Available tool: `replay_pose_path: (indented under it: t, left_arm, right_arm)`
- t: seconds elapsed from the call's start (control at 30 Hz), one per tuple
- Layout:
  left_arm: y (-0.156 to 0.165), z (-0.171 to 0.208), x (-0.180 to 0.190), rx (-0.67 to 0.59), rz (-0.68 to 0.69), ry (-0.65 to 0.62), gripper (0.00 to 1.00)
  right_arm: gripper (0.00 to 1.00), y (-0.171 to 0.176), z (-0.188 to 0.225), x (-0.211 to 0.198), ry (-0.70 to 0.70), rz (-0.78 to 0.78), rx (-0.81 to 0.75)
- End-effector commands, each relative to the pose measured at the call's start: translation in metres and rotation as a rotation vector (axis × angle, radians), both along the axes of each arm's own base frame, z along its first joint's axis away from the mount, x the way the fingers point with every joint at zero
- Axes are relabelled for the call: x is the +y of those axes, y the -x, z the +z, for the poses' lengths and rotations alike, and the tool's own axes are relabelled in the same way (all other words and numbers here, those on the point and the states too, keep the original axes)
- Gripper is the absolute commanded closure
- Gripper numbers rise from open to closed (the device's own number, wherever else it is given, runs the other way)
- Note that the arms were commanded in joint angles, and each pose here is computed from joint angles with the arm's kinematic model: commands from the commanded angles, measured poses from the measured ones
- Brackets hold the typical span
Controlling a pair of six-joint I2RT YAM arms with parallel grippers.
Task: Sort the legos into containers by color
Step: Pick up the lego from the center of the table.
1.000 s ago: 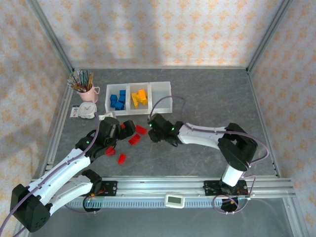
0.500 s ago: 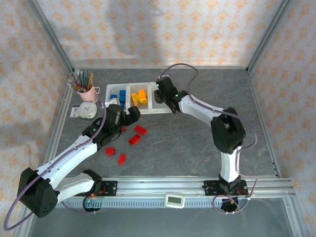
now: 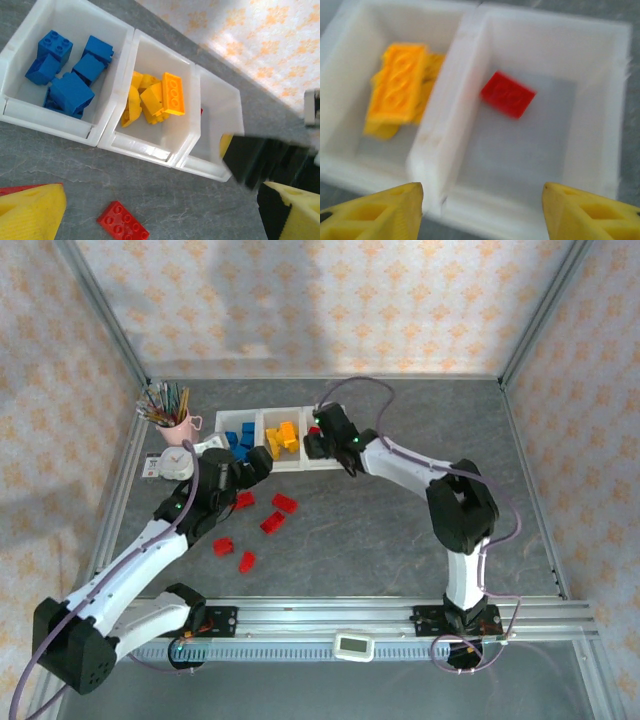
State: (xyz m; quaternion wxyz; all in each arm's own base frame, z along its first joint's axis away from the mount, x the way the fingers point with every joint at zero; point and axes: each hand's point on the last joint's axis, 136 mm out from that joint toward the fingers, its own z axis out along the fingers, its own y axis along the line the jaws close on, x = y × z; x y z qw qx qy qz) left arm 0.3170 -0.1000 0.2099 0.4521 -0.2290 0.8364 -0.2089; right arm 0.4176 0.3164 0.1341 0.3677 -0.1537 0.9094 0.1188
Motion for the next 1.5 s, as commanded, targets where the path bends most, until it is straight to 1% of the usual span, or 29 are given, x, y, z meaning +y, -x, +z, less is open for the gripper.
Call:
replay_pose_path:
  t: [0.0,0.07,0.13,0.27,0.37,0.5,0.67,0.8,1.0,1.1,1.17,1.27,1.33,1.47]
  left_arm:
    - [0.018,-0.017,0.013,0.049,0.019,-0.02,0.01]
    - [0.028,-0.023,0.017,0.068,0.018,-0.025,0.01]
    - [0.036,-0.029,0.021,0.09,0.025,-0.036,0.01]
    - [0.051,-0.038,0.034,0.116,0.064,-0.05,0.01]
    - [0.059,-0.041,0.037,0.118,0.071,-0.041,0.01]
    - [0.066,-0.046,0.042,0.146,0.084,-0.048,0.01]
    - [0.071,-0.054,0.045,0.158,0.09,-0.051,0.01]
    - [0.072,-0.059,0.045,0.169,0.09,-0.05,0.01]
    - [0.073,-0.061,0.045,0.175,0.091,-0.056,0.01]
    - [0.073,-0.063,0.046,0.178,0.092,-0.061,0.01]
    - [0.073,-0.064,0.046,0.18,0.093,-0.062,0.01]
    - [0.073,-0.063,0.045,0.177,0.088,-0.058,0.01]
    - [0.073,-0.062,0.045,0.177,0.087,-0.059,0.01]
    - [0.073,-0.062,0.046,0.179,0.089,-0.065,0.01]
  right_arm:
    - [0.33,0.043,0.01,0.018,-0.023,0.097,-0.001]
    - [0.3,0.063,0.002,0.024,-0.02,0.142,0.018]
    - [0.28,0.077,-0.008,0.032,-0.01,0.173,0.045]
    - [0.24,0.091,-0.03,0.049,0.04,0.202,0.078]
    - [0.21,0.097,-0.042,0.064,0.052,0.234,0.095]
    - [0.18,0.095,-0.058,0.077,0.099,0.254,0.119]
    - [0.15,0.095,-0.073,0.092,0.125,0.283,0.143]
    - [0.16,0.092,-0.087,0.096,0.161,0.284,0.164]
    - [0.23,0.091,-0.098,0.103,0.175,0.293,0.193]
    - [0.27,0.092,-0.105,0.101,0.194,0.295,0.208]
    - [0.33,0.092,-0.108,0.099,0.204,0.292,0.209]
    - [0.39,0.092,-0.109,0.099,0.206,0.287,0.211]
    - [0.39,0.096,-0.108,0.101,0.195,0.307,0.225]
    - [0.31,0.103,-0.102,0.111,0.152,0.343,0.246]
